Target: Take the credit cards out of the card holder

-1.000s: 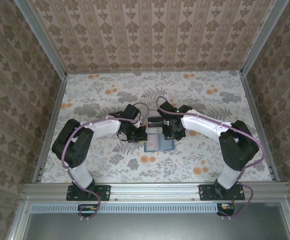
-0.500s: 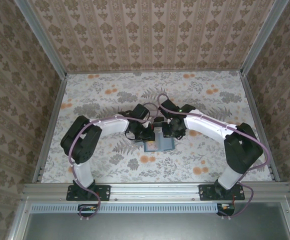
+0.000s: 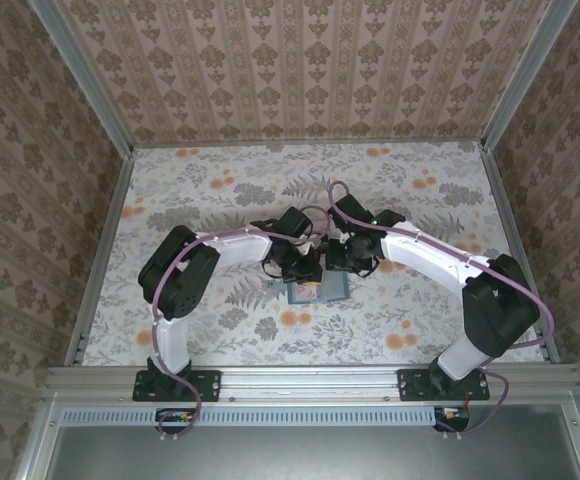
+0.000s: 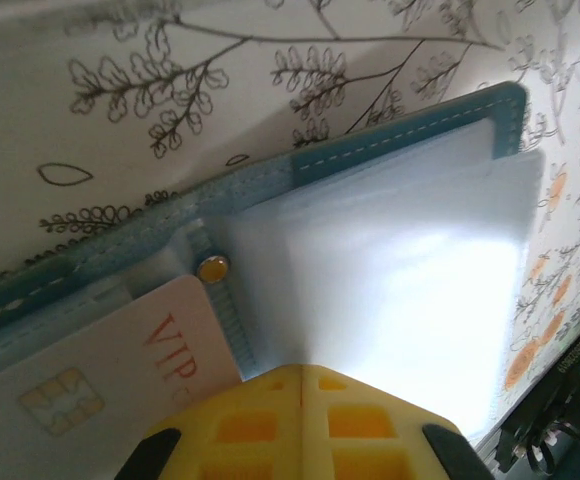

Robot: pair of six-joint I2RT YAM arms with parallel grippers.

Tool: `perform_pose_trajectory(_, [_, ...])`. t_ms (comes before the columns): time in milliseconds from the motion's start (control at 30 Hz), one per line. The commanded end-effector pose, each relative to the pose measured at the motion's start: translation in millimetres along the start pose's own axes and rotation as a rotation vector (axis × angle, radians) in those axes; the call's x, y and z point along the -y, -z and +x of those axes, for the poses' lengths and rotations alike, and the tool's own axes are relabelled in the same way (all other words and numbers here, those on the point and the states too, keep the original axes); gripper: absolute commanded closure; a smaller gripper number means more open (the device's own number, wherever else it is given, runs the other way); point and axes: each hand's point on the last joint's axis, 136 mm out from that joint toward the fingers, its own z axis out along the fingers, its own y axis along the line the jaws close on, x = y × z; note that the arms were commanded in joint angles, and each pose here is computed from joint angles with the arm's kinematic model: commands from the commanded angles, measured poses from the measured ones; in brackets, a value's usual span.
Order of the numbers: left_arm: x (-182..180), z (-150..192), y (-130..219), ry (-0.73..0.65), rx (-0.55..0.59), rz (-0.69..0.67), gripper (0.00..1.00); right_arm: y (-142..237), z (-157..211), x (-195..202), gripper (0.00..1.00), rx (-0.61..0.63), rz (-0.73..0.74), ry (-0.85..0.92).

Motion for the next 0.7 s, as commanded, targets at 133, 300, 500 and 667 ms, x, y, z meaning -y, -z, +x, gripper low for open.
perform_pose_trajectory(133, [1,1,-1,0.019,-0.014,-0.002,0.97,-25,12,-7,0.79,-0.068,-0.111,-0.075])
perform_pose_trajectory(300, [-2,0,15,0.020,0.031,-0.021,0.97,-44,16,3,0.81,-0.095,-0.106,-0.100])
perform_pose_trajectory(500, [-17,1,38,0.047,0.076,-0.047,0.98,-54,17,2,0.81,-0.116,-0.123,-0.104])
perform_pose_trajectory(667, [-35,7,47,0.077,0.086,-0.068,0.98,-55,13,-9,0.81,-0.122,-0.167,-0.104])
